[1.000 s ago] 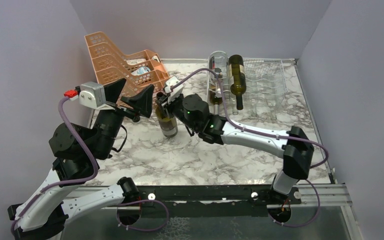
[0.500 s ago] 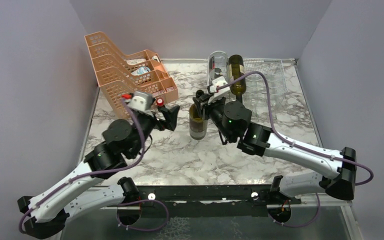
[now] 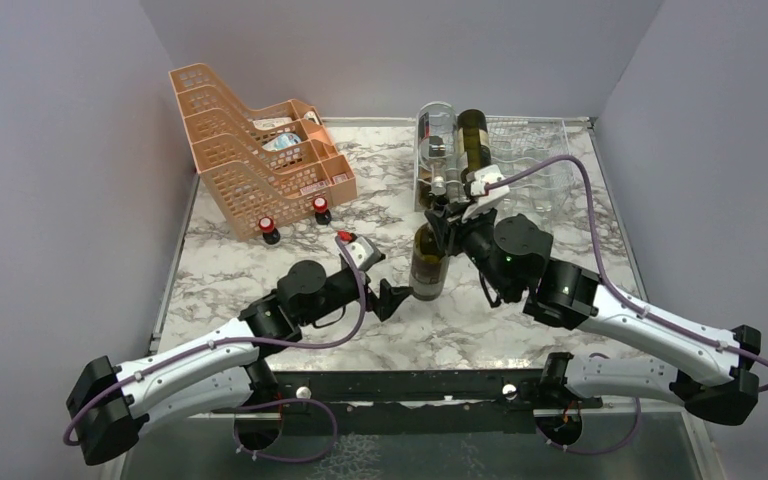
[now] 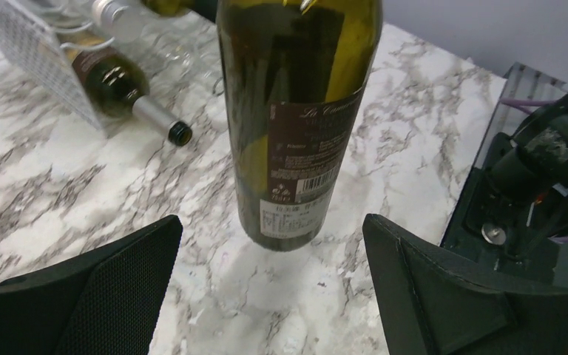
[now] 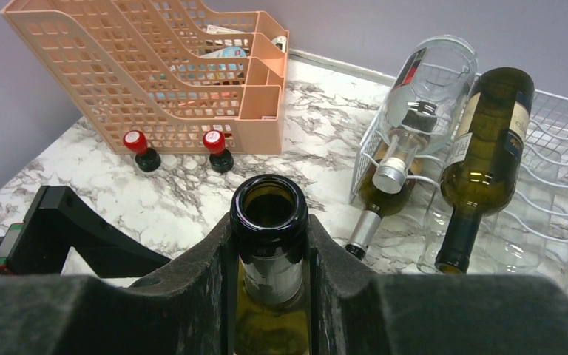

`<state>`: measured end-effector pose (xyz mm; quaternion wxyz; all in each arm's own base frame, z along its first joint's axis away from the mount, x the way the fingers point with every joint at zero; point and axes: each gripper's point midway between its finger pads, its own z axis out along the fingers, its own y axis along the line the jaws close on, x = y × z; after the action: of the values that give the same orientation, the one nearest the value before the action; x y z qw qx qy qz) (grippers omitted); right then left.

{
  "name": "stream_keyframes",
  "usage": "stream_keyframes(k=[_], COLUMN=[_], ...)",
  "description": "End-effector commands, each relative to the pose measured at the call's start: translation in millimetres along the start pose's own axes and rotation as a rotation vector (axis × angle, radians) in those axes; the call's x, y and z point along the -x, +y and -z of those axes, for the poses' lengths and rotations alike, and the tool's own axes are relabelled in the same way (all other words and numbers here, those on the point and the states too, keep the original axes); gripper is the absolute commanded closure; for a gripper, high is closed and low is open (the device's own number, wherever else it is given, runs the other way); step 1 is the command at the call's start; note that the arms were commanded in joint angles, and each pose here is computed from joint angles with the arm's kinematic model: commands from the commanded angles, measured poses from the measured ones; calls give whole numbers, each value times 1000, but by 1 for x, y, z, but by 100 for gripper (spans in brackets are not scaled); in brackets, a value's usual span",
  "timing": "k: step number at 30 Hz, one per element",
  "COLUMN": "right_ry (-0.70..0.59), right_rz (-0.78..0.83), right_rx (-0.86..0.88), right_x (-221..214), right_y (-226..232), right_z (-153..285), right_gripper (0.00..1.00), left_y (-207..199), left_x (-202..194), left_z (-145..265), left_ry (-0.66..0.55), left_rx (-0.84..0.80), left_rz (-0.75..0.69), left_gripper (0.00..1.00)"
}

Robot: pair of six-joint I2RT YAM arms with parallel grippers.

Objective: Put the wine bottle on the wine rack

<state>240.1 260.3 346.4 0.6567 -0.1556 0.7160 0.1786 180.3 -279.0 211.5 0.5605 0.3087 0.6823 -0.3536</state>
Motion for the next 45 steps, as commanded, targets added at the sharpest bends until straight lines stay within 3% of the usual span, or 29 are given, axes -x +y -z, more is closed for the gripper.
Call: stream_keyframes(k=[1,5,20,35,37,40,43,45], right_ry=[-64,-77,-133,-187,-198,-192,-164,-138], right_rz=[-72,-67,-62,-69,-67,-63,-73,-99], right_rx=[48,134,451,694,719,739,729,707], right_x=[25,33,57,73,75,75,73,71], right_y=[1,10,45,75,77,79,77,74], right_z=[14,24,66,99,104,107,107,106], right_gripper=[99,99,99,99,99,99,99,92], left_y=[-33,-41,-25,-62,-62,-59,-56,-57], left_x=[24,10,25,50,56,67,79,85], left_z=[-10,-21,-42,-24,-23,-23,-22,-22], left_ry=[-109,-73,-138,-259,-280,-326,-366,-388], left_rx=[-194,-254,-161,-370,-371,-342,-321,-325], left_rz=[-57,-89,-89,-191,-200,-209,-257,-329], left_gripper=[1,1,1,1,9,31,62,94])
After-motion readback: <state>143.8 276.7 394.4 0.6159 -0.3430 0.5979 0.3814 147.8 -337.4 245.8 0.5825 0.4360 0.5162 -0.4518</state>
